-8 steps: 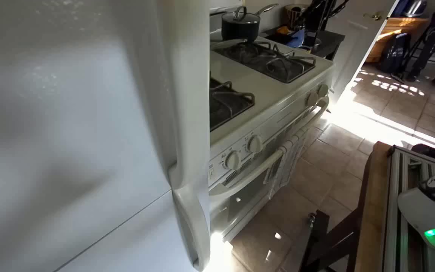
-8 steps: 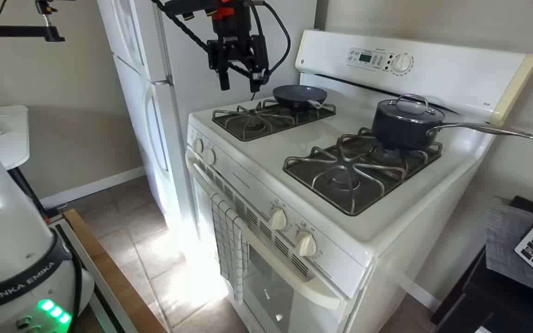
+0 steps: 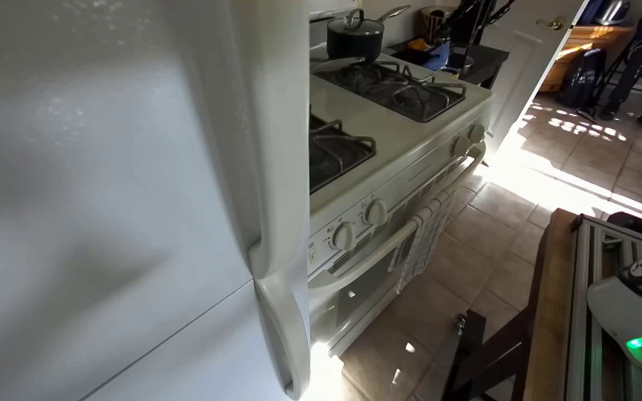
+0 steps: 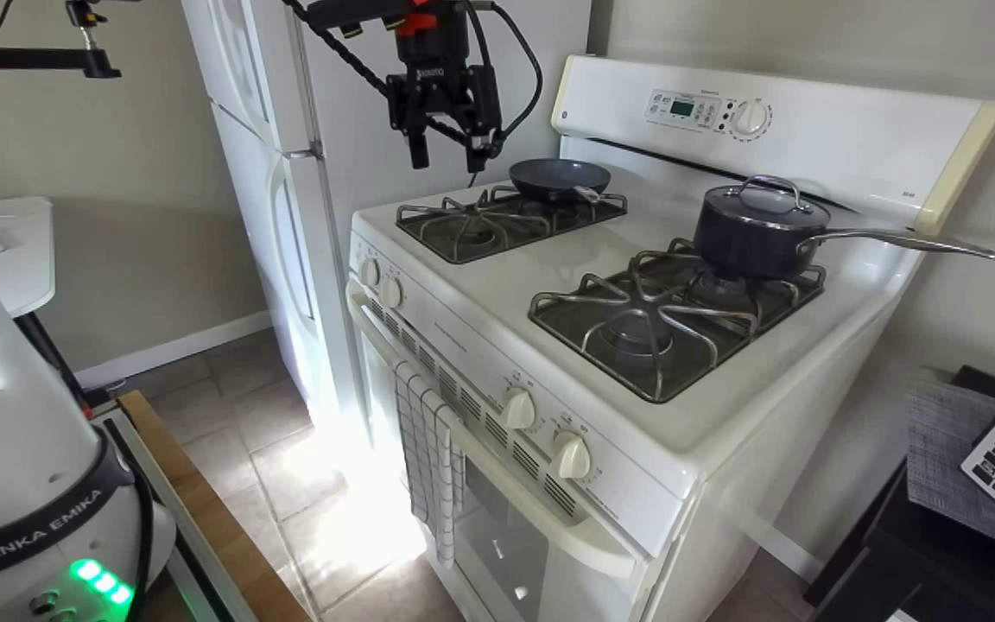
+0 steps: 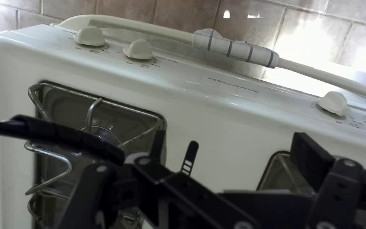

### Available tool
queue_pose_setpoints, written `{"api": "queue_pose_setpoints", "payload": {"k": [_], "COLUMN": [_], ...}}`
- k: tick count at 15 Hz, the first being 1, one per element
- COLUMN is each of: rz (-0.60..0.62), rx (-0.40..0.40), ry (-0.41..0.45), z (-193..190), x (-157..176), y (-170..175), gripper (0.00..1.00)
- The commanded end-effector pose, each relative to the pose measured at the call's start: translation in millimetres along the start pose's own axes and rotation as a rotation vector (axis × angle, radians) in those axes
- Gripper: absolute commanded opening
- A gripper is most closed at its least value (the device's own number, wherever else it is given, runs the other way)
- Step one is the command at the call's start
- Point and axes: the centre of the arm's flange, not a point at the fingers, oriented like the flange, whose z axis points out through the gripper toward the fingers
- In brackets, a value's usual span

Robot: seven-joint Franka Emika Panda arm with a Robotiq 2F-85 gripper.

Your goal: Remove the white towel from the oven handle and put it on the stove

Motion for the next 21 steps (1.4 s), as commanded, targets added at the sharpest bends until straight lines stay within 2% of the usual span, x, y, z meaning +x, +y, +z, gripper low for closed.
{"api": "queue_pose_setpoints", "payload": {"k": [1, 3, 7, 12, 14, 15, 17, 21], "rz": [0.0, -0.015, 0.0, 0.213, 0.272, 0.21, 0.239, 0.249], "rx": [0.0, -0.013, -0.054, 0.087, 0.082, 0.069, 0.075, 0.077], "ry": [0.0, 0.006, -0.025, -0.043, 0.0, -0.036, -0.023, -0.023], "z": [0, 7, 45, 99, 129, 100, 119, 122], "x": [0, -5, -39, -57, -61, -48, -54, -56], "y": [0, 1, 7, 7, 2, 11, 6, 6], "gripper": [1.0, 1.0, 1.0, 1.0, 1.0, 1.0, 1.0, 1.0]}}
